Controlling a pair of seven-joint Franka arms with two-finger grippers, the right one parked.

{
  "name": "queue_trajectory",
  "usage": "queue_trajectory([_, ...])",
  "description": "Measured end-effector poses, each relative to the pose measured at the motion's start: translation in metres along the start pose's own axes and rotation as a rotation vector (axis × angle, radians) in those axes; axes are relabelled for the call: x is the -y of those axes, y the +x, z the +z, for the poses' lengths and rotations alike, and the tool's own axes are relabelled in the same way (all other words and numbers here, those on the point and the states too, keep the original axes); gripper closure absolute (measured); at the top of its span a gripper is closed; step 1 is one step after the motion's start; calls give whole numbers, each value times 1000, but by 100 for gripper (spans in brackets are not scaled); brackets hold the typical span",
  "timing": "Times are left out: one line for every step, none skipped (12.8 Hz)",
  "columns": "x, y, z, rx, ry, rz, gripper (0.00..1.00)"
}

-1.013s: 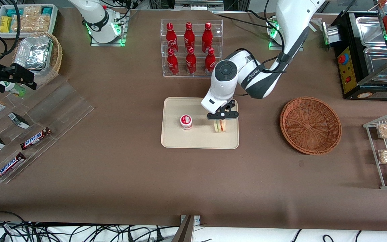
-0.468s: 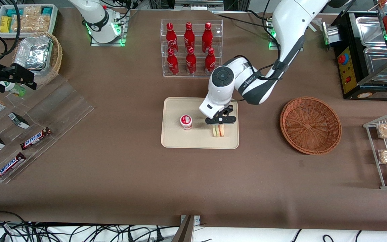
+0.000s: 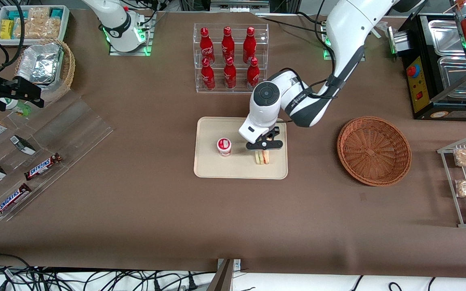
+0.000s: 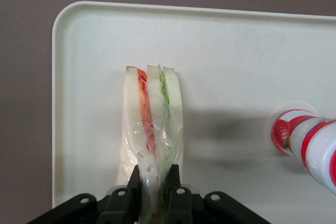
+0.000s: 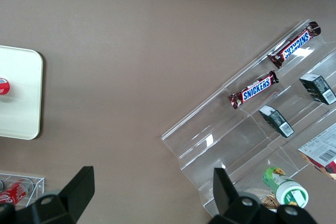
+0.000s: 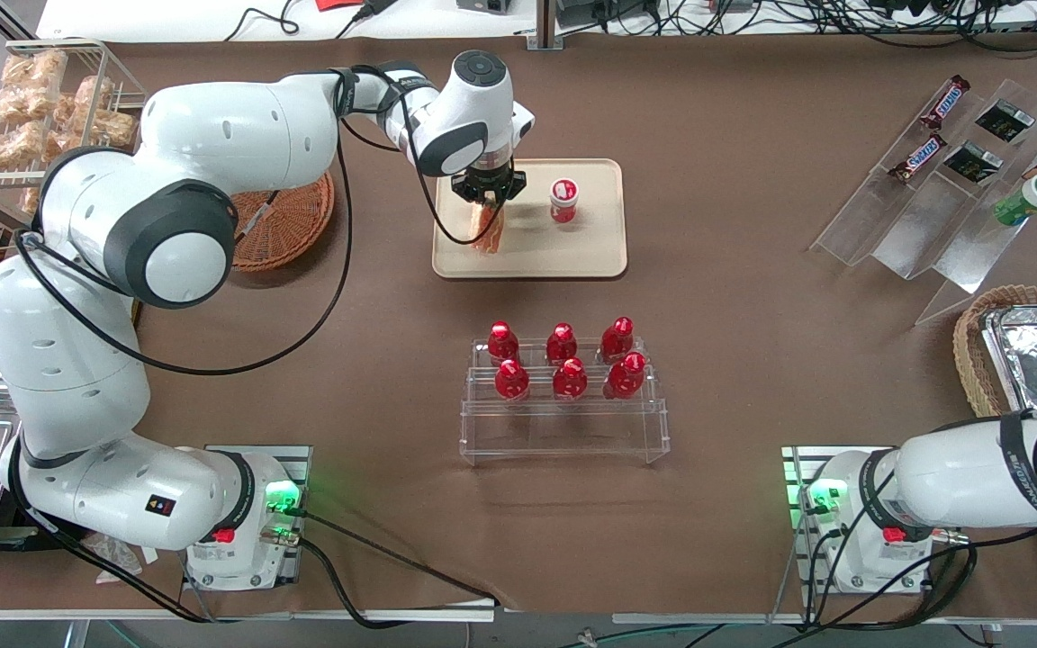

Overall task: Place sandwich from basket to tray
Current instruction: 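Lower the sandwich onto the tray beside the red-and-white bottle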

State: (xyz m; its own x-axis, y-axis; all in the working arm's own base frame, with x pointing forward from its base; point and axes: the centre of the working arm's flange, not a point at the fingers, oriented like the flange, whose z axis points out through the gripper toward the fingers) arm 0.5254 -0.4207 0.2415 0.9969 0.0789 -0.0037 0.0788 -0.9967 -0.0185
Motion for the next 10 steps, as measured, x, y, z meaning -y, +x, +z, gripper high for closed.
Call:
queue_trajectory([-1,-1,0,0,0,1,76])
queue_trajectory([-1,-1,0,0,0,0,75])
queue_trajectory([0,0,0,0,1,0,75])
queue_trajectory([0,0,1,1,1,-1,75])
queue_trajectory([0,0,1,1,2,-3,73])
queue_trajectory([0,2,1,0,0,-5,72])
queue_trajectory([-1,5,0,-4,-6,-8,62])
queue_trajectory([-2,7,0,-4,-9,-11,53])
queue_trajectory([-2,9,1,-3,-10,-13,43])
queue_trajectory([-3,9,3,-2,-11,-14,35])
